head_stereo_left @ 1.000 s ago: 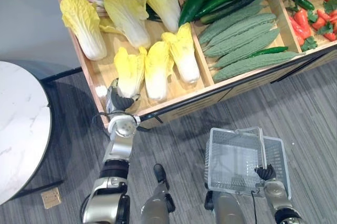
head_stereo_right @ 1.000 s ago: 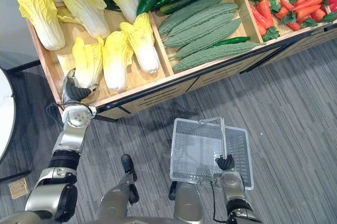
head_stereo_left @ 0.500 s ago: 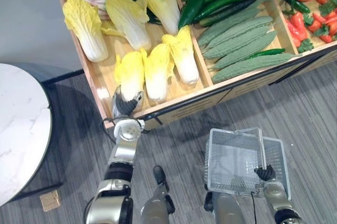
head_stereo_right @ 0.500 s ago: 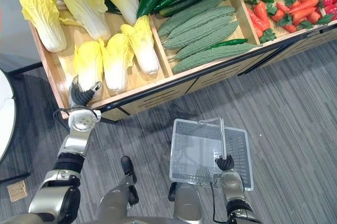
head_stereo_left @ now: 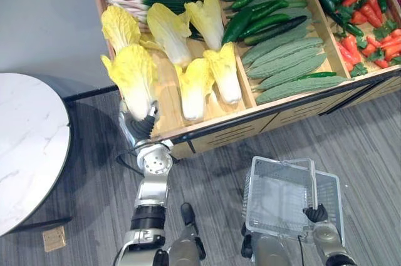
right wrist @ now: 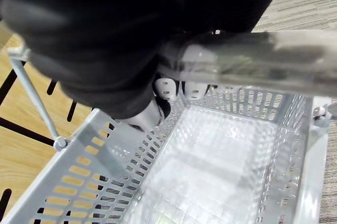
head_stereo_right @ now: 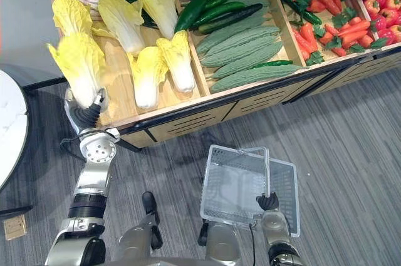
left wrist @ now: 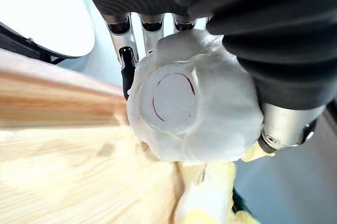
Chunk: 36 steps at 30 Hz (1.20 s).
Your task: Pick vegetable in the basket
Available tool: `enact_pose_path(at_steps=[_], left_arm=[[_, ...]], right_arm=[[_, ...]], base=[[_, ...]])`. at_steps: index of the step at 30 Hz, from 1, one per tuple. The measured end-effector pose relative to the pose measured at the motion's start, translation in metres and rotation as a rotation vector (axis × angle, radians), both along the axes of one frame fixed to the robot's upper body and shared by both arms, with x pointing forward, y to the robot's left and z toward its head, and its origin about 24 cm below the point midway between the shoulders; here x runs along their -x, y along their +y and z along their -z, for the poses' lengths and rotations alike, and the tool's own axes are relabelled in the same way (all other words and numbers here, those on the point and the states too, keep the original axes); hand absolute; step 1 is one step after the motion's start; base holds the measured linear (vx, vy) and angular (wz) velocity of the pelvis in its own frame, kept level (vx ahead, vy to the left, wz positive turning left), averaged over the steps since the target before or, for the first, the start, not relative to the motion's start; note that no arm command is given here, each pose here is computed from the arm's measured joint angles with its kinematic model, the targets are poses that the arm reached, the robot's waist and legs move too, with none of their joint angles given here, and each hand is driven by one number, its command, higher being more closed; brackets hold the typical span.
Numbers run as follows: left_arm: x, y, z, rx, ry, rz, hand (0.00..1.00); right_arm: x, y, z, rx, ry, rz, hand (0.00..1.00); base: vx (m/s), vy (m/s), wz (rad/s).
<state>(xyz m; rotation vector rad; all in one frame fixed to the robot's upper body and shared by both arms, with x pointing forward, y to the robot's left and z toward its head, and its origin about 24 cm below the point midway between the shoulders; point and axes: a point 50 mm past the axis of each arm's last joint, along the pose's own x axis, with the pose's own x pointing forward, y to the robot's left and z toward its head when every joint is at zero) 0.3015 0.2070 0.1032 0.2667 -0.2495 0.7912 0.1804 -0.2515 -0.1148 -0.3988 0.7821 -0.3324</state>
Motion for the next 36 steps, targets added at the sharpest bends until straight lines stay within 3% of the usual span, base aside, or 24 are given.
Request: enact_pose_path(at_steps=[9,14,18,22,30,36], left_arm=[[0.011,-0.001,-0.036,-0.027,-0.179,-0.059,1.00],[0.017,-0.001,-0.063,-0.176,-0.285,0.018,1.00],[0.032,-0.013,-0.069,-0.305,-0.334,0.198,1.00],[0.042,-0.030,-0.061,-0.353,-0.322,0.369,1.00],[0.054,-0.039,-0.056,-0.438,-0.281,0.617,1.00],[0.060,-0.065,-0.048,-0.474,-0.247,0.924,1.00]], right_arm=[[0.026,0.001,0.014,-0.023,0.079,0.043,1.00],[0.022,-0.022,0.004,0.063,0.087,-0.004,1.00],[0.010,-0.064,-0.023,0.240,0.077,-0.120,1.00],[-0.005,-0.087,-0.051,0.377,0.053,-0.254,1.00],[-0.041,-0.081,-0.089,0.538,-0.007,-0.571,1.00],[-0.057,-0.071,-0.108,0.582,-0.075,-0.687,1.00]], base=[[0.05,0.008,0.00],[-0.01,0.018,-0.33],[0.02,0.018,-0.60],[0.06,-0.002,-0.53],[0.05,-0.037,-0.70],[-0.02,-0.054,-0.48]])
